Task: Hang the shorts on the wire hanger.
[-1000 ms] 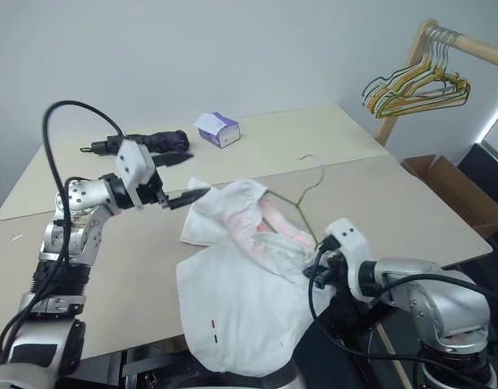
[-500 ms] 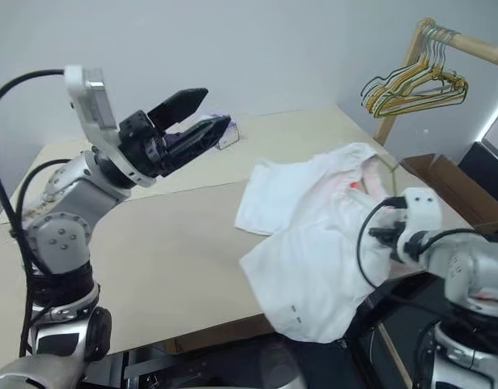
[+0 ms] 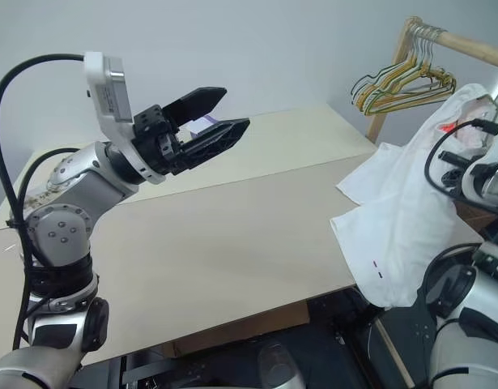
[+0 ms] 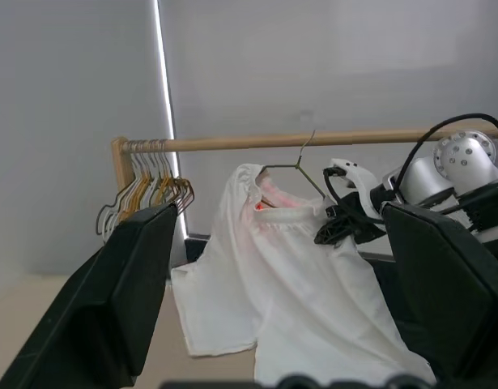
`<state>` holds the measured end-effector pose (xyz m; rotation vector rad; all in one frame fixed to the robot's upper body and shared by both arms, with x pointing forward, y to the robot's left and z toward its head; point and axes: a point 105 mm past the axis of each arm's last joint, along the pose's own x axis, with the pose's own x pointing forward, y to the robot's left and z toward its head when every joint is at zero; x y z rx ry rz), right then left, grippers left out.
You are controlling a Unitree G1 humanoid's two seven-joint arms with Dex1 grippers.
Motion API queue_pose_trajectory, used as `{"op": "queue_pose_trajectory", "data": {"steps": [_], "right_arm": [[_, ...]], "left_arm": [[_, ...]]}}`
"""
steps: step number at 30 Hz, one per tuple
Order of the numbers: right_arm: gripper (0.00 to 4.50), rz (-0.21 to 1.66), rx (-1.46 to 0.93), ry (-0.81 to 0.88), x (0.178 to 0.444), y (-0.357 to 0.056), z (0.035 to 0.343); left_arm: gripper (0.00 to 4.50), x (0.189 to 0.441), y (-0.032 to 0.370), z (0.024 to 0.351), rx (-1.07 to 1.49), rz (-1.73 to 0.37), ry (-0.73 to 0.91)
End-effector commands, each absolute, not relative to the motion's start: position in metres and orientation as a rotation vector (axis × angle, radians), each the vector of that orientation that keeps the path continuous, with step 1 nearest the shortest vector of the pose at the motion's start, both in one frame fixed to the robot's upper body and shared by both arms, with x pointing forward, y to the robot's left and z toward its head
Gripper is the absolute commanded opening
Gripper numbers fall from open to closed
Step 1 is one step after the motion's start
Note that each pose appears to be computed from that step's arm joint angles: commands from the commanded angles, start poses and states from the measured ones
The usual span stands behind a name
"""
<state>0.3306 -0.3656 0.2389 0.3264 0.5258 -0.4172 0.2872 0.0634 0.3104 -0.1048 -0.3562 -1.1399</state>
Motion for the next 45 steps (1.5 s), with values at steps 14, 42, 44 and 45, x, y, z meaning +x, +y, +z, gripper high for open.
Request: {"op": "queue_pose_trajectory", "data": {"steps": [14, 42, 44, 45], "right_arm": [[0.0, -0.729, 0.622, 0.458, 0.311, -0.435, 0.253], [4.48, -1.0, 0.012, 0.334, 0.305, -0.446, 0.229], [4.48, -1.063, -0.161, 0.232, 0.302, -0.442, 0.238], [4.48, -1.079, -0.22, 0.171, 0.301, -0.437, 0.242]], "left_arm": [[4.34, 0.287, 0.07, 0.315, -0.077, -1.121, -0.405], [4.37, 0.284, 0.071, 0.308, -0.053, -1.12, -0.396], [4.37, 0.284, 0.072, 0.308, -0.051, -1.12, -0.395], [4.37, 0.284, 0.072, 0.308, -0.049, -1.12, -0.396]]}}
